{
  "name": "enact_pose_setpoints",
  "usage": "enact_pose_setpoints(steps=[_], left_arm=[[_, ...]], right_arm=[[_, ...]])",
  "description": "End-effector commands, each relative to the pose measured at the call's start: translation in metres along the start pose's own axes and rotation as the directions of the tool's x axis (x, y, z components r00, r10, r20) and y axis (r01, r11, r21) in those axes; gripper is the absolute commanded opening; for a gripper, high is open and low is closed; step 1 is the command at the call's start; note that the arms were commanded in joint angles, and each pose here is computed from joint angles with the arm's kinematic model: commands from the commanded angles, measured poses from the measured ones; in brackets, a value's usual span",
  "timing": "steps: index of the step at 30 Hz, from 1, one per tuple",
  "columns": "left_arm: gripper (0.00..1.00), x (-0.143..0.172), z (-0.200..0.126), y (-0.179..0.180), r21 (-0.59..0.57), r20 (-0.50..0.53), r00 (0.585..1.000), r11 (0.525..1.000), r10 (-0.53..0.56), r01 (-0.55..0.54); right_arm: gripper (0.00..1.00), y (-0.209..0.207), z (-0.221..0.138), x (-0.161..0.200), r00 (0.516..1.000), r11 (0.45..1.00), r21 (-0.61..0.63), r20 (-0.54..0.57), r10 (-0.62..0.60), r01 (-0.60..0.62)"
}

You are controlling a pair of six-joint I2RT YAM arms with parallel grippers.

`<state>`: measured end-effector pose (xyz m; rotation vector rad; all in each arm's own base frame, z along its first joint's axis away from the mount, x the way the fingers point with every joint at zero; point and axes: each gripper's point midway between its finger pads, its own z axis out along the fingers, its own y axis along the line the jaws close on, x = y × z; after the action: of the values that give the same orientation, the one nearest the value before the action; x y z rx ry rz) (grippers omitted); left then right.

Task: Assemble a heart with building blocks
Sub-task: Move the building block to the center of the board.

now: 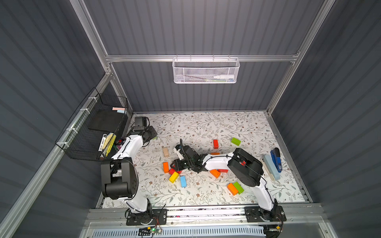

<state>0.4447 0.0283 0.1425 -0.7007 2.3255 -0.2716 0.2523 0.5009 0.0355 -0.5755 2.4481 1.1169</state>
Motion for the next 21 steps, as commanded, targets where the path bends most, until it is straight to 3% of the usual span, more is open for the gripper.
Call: enact_pose_setpoints(steps=[1, 7, 14, 19, 21], left_arm=[[0.27, -0.002, -0.010, -0.007, 0.037, 0.015, 1.000, 0.999, 0.022, -0.023], [0.29, 0.009, -0.006, -0.003, 0.036, -0.014, 0.999, 0.998, 0.048, -0.047], [0.28, 0.059, 0.000, 0.004, 0.041, -0.144, 0.988, 0.998, 0.051, -0.046], [0.28, 0.104, -0.005, -0.034, 0.046, -0.208, 0.971, 0.993, 0.117, -0.110], [0.28, 0.121, -0.008, -0.043, 0.070, -0.239, 0.966, 0.994, 0.099, -0.084]], right_arm=[[0.41, 0.034, -0.006, -0.007, 0.995, 0.994, -0.092, 0.078, 0.058, -0.051], [0.42, 0.043, -0.025, -0.021, 0.991, 0.999, -0.041, 0.135, -0.011, 0.017], [0.44, 0.033, -0.073, -0.036, 0.982, 0.991, 0.041, 0.137, -0.133, 0.129], [0.45, 0.024, -0.115, -0.026, 0.967, 0.972, 0.047, 0.108, -0.232, 0.228], [0.47, 0.020, -0.131, -0.019, 0.961, 0.965, 0.057, 0.093, -0.261, 0.257]])
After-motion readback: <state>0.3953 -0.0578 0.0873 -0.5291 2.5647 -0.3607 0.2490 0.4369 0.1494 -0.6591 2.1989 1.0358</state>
